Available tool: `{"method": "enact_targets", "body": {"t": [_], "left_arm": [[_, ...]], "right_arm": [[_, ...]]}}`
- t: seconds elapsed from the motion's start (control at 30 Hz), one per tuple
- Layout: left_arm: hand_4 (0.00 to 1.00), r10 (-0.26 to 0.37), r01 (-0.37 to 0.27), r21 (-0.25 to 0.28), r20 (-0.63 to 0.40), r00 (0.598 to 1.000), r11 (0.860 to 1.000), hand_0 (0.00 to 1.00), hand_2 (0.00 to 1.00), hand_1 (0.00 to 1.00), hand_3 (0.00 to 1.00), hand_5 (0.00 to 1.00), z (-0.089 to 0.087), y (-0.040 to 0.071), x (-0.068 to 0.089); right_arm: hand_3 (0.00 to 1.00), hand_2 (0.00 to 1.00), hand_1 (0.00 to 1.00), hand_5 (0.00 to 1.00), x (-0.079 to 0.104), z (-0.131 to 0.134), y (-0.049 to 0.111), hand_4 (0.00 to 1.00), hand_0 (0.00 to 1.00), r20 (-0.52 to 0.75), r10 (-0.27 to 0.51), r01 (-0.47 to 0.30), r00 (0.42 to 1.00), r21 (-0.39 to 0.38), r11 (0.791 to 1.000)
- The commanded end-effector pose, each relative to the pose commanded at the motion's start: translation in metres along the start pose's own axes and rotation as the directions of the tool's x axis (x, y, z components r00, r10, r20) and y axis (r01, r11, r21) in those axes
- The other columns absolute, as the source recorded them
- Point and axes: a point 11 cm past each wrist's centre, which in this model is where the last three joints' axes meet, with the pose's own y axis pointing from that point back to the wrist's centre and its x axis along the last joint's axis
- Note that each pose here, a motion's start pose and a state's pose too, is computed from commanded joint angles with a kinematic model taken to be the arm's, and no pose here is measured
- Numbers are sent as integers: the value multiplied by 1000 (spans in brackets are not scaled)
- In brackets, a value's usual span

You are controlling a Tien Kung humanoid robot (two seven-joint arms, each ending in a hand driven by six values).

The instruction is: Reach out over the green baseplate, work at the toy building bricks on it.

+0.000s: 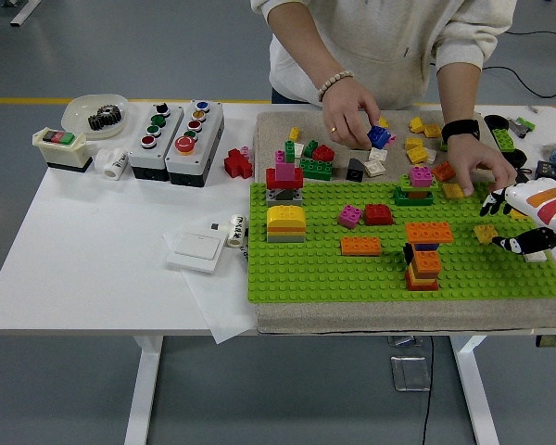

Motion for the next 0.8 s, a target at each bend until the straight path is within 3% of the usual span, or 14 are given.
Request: {"method": "enact_targets", "body": {"t": [0.3, 0.53, 0.8], "left_arm": [[640, 0, 0, 0, -1, 1000, 1000, 550, 681, 622, 610, 735, 0, 0, 1], [639, -6, 6, 1, -3, 1000, 1000, 550, 681, 622, 609, 735, -1, 0, 0], [640, -7, 7, 2, -2, 1000, 1000, 550, 681, 621, 609, 736, -2, 0, 0]], "right_arm": [[794, 717, 625, 192, 1, 0, -11, 889, 491, 49, -15, 16, 999, -21, 1000], [794, 717, 621, 195, -9, 5, -19, 887, 483, 62, -76, 80, 995, -58, 995], [737, 697, 611, 232, -7, 1, -27, 881, 461, 30, -109, 110, 994, -61, 992]]}}
